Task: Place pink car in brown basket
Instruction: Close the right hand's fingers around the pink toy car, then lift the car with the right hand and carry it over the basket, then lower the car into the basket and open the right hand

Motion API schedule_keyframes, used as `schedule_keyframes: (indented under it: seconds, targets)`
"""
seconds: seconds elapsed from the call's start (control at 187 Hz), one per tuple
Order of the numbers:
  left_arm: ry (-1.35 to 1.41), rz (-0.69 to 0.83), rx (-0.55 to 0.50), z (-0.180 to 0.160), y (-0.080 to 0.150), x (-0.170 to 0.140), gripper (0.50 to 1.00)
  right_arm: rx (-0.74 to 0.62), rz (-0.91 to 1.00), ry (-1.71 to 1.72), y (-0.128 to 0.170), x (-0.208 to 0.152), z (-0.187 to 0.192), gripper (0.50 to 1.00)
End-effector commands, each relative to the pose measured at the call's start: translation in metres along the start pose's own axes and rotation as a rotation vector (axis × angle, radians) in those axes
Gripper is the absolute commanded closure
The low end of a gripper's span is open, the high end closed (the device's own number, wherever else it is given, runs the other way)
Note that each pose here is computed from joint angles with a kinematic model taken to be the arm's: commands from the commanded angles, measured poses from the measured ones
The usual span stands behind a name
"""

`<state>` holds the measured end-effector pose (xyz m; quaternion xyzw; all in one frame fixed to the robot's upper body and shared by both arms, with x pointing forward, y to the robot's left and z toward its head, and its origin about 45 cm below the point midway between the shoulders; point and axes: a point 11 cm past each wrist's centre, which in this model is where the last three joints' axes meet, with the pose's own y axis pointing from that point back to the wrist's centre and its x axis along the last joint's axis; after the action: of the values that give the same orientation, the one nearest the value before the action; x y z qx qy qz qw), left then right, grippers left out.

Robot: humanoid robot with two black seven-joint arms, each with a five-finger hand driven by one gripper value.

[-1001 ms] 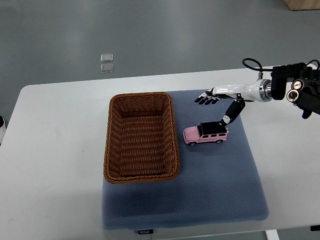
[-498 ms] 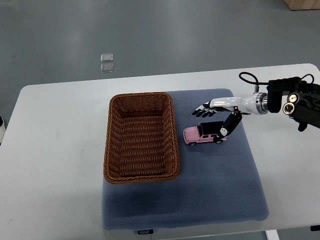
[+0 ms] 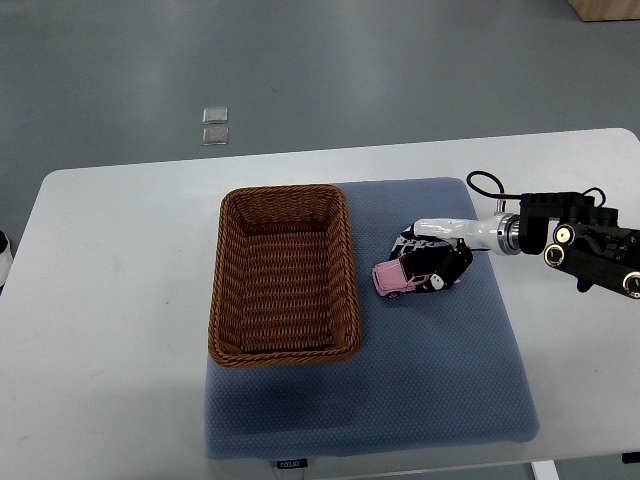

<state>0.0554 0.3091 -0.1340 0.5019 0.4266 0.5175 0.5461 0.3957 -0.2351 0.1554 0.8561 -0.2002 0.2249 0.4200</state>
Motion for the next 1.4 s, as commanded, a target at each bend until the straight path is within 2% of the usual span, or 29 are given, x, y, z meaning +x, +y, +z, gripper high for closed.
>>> schedule_keyframes:
  seconds: [0.0,0.091,0.321,0.418,0.568,0.766,0.964,1.221,1.392]
  targets:
    - [0.0,0.0,0.0,0.0,0.0,0.0,0.5,-0.009,0.01,0.02,0.002,0.004,0.002,1.0]
    - [0.0,0.0,0.0,0.0,0.0,0.0,0.5,-0.02,0.019,0.023,0.009,0.013,0.005,1.0]
    - [0.0,0.0,0.0,0.0,0.0,0.0,0.5,-0.024,0.094,0.064,0.05,0.073,-0.006,1.0]
    - [0.0,-0.002,0.0,0.0,0.0,-0.001,0.5,0.017,0.129,0.061,0.066,0.097,-0.026,1.0]
    - [-0.002,-0.003,0.0,0.0,0.0,-0.001,0.5,0.078,0.139,0.076,0.068,0.117,-0.058,1.0]
    - [0.0,0.0,0.0,0.0,0.0,0.0,0.5,0.17,0.092,0.123,0.032,0.11,-0.112,1.0]
    - [-0.003,-0.002,0.0,0.0,0.0,-0.001,0.5,0.22,0.034,0.131,-0.009,0.091,-0.147,1.0]
    - [-0.003,-0.009,-0.001,0.0,0.0,-0.003,0.5,0.228,-0.033,0.16,-0.061,0.049,-0.17,1.0]
    - [-0.005,-0.011,-0.001,0.0,0.0,-0.004,0.5,0.228,-0.054,0.143,-0.078,0.028,-0.172,1.0]
